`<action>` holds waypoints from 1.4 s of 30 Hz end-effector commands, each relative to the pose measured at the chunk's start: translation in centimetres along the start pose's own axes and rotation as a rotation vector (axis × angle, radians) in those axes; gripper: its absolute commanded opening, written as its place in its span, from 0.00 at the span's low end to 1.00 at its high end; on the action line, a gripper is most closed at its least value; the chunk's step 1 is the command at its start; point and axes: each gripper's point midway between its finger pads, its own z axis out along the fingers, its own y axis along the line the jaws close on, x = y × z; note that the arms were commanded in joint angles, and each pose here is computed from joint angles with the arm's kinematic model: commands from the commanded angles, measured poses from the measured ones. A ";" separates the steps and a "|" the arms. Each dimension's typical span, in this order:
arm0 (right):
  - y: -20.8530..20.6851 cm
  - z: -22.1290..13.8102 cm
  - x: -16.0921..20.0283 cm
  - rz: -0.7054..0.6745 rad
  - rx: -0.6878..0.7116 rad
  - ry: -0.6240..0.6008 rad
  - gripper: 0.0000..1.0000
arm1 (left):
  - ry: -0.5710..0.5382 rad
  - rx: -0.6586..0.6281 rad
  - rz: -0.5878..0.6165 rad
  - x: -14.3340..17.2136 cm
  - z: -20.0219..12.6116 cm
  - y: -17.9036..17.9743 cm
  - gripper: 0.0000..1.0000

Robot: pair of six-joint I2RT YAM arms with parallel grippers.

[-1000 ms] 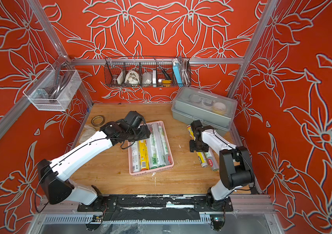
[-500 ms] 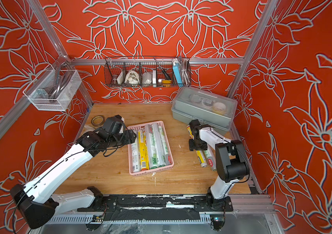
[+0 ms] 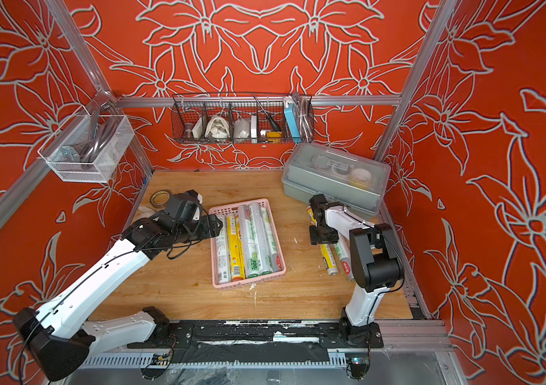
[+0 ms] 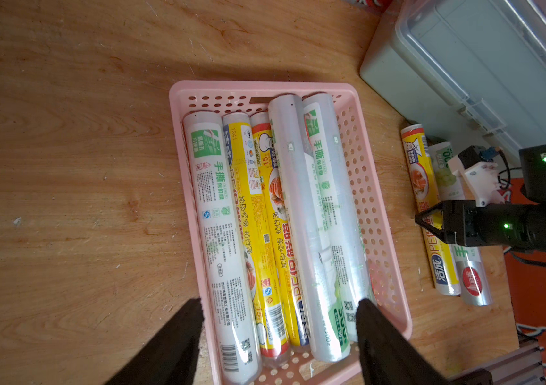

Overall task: Put the plastic wrap into the basket
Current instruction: Pick up the plastic wrap from the center of the board, then place the plastic wrap in the basket.

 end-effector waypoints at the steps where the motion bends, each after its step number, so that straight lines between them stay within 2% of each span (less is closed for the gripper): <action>1: -0.3 0.4 -0.6 0.000 0.013 0.001 0.55 | -0.006 0.013 0.011 -0.1 -0.4 0.1 0.73; 10: 0.0 0.5 -0.7 -0.002 0.009 0.017 0.45 | -0.018 0.014 0.002 -0.3 -0.9 0.5 0.73; 12: 0.3 -0.3 -0.6 -0.007 -0.001 0.005 0.39 | -0.018 0.012 -0.001 -0.2 -0.8 0.6 0.73; 14: 0.5 -1.7 -0.5 -0.008 -0.007 -0.008 0.37 | -0.015 0.011 -0.001 -0.2 -0.8 0.7 0.74; 17: 1.9 -4.5 -0.4 -0.018 -0.081 -0.041 0.33 | -0.013 0.008 -0.003 -0.1 -0.7 0.8 0.73; 24: 7.7 -12.6 -0.3 0.017 -0.332 -0.189 0.30 | -0.011 0.006 -0.014 0.0 -0.6 0.9 0.73; 30: 13.8 -17.2 -0.6 0.034 -0.484 -0.247 0.29 | -0.016 0.009 -0.024 0.2 -1.0 1.1 0.73; 35: 18.1 -19.0 -1.2 0.030 -0.576 -0.258 0.27 | -0.034 0.004 -0.023 0.2 -1.9 1.5 0.74; 42: 23.5 -19.8 -0.7 -0.029 -0.589 -0.251 0.26 | -0.108 -0.032 -0.028 -0.5 -4.2 2.8 0.73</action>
